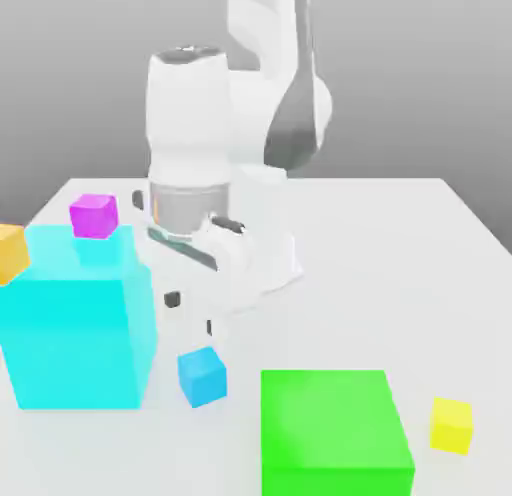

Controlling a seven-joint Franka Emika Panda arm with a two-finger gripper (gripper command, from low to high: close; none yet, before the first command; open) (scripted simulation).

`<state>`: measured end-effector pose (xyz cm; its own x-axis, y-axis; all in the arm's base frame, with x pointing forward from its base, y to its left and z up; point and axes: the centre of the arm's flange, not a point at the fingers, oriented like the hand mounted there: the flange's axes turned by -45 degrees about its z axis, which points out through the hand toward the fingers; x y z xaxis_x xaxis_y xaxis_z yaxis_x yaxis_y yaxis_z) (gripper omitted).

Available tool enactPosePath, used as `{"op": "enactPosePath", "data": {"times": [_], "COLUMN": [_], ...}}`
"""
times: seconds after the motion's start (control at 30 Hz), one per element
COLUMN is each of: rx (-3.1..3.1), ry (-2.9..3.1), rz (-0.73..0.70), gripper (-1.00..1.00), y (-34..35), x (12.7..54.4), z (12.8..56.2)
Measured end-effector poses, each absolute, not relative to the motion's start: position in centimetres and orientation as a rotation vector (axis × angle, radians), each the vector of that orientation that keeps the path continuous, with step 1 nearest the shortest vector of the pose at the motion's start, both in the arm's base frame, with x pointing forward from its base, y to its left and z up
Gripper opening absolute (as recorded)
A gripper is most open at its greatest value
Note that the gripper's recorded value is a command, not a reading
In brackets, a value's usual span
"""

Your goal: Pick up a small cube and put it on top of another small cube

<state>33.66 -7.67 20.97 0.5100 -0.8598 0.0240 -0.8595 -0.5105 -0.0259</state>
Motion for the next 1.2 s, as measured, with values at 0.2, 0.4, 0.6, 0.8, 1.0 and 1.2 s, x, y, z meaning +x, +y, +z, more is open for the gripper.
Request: {"op": "enactPosePath", "data": {"times": [0.2, 0.4, 0.6, 0.8, 1.0, 1.2], "rx": [-2.693, -2.692, -2.693, -2.733, -2.936, -3.015], "ry": [1.616, 1.616, 1.616, 1.548, 1.141, 1.003], "rz": [-0.001, -0.003, -0.003, -0.013, -0.115, -0.222], "gripper": [0.0, -1.0, -1.0, -1.0, -1.0, -1.0], "y": [-7.8, -7.7, -7.8, -7.2, -5.9, -7.9], "x": [32.5, 32.3, 32.5, 32.7, 37.3, 43.3], "z": [14.8, 13.4, 15.4, 19.5, 20.4, 23.1]}}
